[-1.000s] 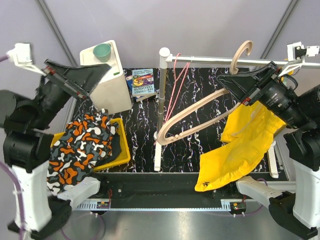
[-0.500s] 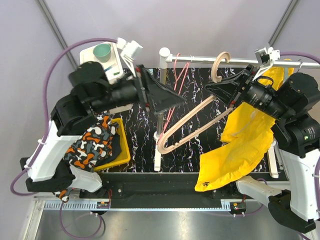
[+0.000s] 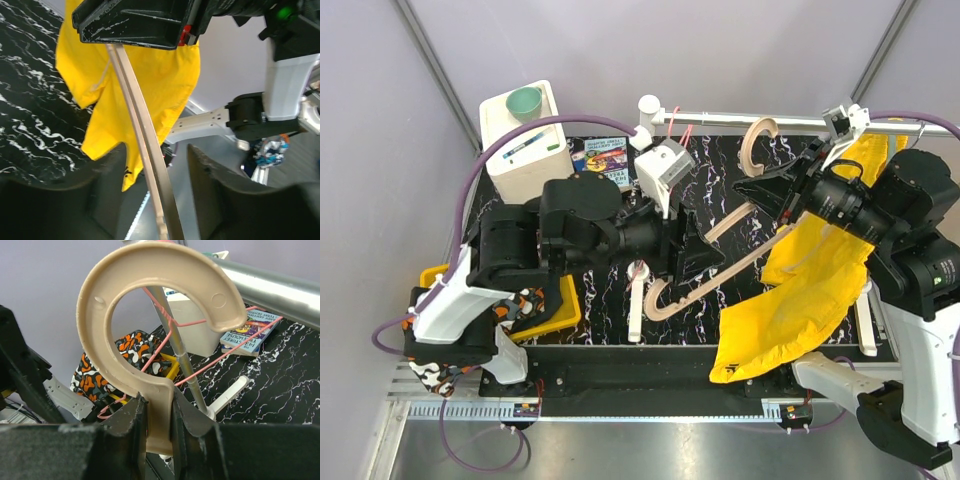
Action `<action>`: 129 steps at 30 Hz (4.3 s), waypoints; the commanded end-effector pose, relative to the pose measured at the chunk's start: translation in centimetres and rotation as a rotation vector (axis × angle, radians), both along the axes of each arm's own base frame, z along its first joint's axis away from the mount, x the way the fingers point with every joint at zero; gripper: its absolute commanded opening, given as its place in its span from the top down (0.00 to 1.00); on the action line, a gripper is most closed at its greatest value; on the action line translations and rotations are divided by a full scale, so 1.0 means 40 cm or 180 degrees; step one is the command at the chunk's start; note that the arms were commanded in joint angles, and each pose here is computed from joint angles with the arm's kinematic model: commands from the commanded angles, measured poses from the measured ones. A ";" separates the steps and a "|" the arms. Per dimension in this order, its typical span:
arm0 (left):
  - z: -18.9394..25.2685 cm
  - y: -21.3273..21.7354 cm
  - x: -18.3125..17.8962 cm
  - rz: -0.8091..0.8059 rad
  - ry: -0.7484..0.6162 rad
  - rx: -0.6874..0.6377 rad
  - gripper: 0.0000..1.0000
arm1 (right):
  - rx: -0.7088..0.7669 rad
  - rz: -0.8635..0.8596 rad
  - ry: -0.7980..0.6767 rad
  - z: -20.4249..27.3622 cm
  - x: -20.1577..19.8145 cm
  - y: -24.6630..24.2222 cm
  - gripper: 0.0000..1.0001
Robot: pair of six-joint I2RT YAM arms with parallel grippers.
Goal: Remove the shorts from the hanger
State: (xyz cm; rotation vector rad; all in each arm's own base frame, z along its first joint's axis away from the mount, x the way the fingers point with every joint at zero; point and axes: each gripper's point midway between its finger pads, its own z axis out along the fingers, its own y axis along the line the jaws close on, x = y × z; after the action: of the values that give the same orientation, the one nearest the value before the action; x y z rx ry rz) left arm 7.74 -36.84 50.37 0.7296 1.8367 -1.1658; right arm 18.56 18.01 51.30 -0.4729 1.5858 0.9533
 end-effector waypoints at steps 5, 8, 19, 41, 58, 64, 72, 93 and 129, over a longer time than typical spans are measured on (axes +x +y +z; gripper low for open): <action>-0.014 -0.009 0.033 0.0444 -0.0288 0.0180 0.82 | 0.0255 -0.0135 -0.0032 0.065 -0.045 -0.027 0.97; -0.008 -0.013 0.024 0.0562 -0.0424 0.0200 1.00 | 0.0345 -0.0200 0.0122 0.054 -0.043 -0.031 0.92; 0.032 0.020 0.010 0.0966 -0.0557 0.0039 1.00 | 0.0588 -0.0663 0.0508 0.054 -0.025 -0.073 0.08; 0.075 0.099 0.138 0.1734 -0.0511 -0.0233 1.00 | 0.0971 -0.2291 0.0087 0.142 -0.138 -0.362 0.00; -0.073 0.064 0.182 0.1850 -0.0399 0.0254 1.00 | 0.0105 -0.3564 0.0655 0.031 -0.080 -0.508 0.00; -0.092 0.053 0.176 0.1768 -0.0418 0.0342 0.80 | 0.0085 -0.3501 0.0673 0.024 -0.073 -0.497 0.00; -0.005 0.050 0.140 0.1321 -0.0748 0.0244 0.24 | -0.0167 -0.3640 0.0809 -0.014 -0.062 -0.510 0.00; 0.108 -0.369 0.026 0.0232 -0.1918 -0.0666 0.04 | 0.0559 -0.3666 0.0850 0.021 -0.101 -0.513 0.00; -0.132 -0.598 0.135 0.0830 -0.1668 -0.0397 0.47 | 0.1087 -0.3336 -0.0094 0.170 -0.286 -0.575 0.01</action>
State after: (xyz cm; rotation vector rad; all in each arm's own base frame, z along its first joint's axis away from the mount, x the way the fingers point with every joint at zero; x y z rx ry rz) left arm 12.60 -62.15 41.55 0.6693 1.4117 -0.7942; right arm 4.88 -6.27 59.63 0.6159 1.2079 0.4274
